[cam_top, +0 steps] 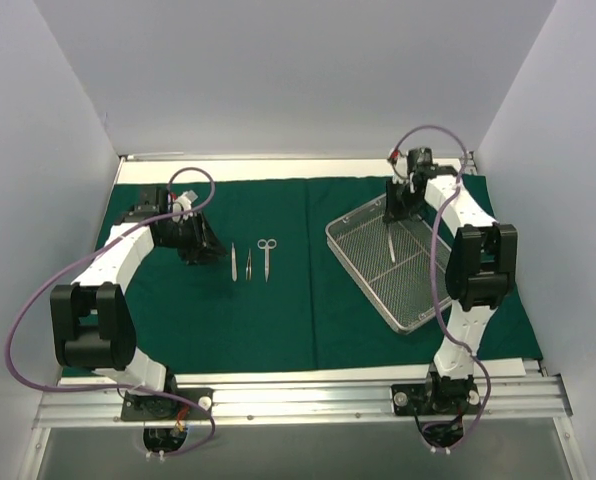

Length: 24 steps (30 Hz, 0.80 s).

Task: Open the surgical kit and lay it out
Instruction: Pick up the medical item from the container, then place the medical item in the surgical kit.

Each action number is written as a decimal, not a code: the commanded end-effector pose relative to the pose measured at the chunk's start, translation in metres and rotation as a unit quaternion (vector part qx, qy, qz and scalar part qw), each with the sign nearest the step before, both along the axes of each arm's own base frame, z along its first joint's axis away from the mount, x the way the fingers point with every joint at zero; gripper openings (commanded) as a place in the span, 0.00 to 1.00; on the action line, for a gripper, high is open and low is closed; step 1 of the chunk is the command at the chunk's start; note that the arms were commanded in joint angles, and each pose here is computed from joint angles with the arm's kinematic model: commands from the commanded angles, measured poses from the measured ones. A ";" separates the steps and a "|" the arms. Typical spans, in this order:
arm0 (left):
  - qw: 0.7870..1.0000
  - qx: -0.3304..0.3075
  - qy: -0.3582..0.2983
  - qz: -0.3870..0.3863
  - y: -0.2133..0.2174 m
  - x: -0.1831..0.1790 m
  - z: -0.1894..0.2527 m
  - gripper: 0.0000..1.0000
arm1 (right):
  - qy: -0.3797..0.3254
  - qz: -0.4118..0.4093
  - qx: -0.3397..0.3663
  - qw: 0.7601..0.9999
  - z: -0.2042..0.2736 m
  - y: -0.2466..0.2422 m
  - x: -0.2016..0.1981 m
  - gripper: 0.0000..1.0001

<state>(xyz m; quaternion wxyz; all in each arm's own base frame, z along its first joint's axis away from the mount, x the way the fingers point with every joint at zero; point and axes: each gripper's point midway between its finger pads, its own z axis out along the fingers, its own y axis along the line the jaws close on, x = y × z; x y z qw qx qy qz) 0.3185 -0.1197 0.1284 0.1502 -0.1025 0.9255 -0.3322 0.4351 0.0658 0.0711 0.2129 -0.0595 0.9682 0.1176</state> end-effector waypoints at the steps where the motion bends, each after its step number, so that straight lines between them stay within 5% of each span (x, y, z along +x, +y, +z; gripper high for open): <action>1: 0.998 -0.045 -0.050 -0.008 -0.011 0.017 0.035 0.50 | -0.079 -0.036 0.034 0.996 0.079 0.015 0.016 0.00; 10: 0.991 -0.095 -0.088 -0.014 -0.034 0.033 0.076 0.56 | -0.182 -0.050 0.114 0.975 0.175 0.080 0.007 0.00; 18: 0.984 -0.104 -0.124 -0.068 -0.077 0.037 0.102 0.56 | -0.196 -0.065 0.238 0.949 0.219 0.167 -0.009 0.00; 24: 0.976 -0.113 -0.159 -0.098 -0.096 0.040 0.121 0.56 | -0.175 -0.058 0.241 0.953 0.213 0.204 -0.014 0.00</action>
